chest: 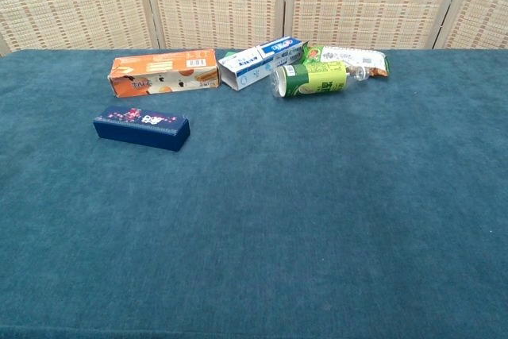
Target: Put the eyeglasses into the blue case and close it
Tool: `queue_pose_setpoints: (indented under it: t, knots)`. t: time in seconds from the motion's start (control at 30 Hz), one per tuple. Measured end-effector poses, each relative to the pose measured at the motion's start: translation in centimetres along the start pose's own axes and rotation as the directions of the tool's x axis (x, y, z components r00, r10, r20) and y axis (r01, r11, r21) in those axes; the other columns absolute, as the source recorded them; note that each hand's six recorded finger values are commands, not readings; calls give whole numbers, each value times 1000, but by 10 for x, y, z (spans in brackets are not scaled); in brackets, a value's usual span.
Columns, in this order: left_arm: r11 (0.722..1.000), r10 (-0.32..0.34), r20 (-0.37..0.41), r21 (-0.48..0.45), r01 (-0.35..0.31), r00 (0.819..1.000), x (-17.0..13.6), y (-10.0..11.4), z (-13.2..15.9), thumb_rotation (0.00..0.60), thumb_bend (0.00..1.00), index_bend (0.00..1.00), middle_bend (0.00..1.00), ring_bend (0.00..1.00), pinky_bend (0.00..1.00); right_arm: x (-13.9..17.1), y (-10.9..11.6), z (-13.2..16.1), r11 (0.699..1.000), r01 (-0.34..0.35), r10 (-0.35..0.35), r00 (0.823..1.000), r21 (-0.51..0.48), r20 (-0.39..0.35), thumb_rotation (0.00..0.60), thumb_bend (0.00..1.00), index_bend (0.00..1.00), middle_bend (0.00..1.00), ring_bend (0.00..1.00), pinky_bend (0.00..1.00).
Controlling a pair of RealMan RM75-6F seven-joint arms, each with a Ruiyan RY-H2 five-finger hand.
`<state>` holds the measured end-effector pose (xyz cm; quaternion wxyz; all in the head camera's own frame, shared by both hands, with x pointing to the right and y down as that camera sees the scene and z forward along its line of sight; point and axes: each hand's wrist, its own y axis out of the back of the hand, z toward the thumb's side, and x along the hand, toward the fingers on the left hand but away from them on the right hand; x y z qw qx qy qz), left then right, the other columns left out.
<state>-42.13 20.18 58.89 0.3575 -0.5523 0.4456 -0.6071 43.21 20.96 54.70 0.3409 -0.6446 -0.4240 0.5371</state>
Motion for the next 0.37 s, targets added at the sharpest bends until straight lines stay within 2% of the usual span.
queue_pose_setpoints:
  t: [0.17,0.37]
  knots:
    - [1000,-6,10,27,6,1000,-23,0,-1,600,297,60,0,0,0,2,0,-2,1000,-1,1,1000,-6,14,600,251,326,298,230,231]
    - [999,-16,27,33,15,1000,-21,-1,5,600,298,60,0,0,0,5,1,-2,1000,11,-11,1000,-11,14,600,251,326,298,230,231]
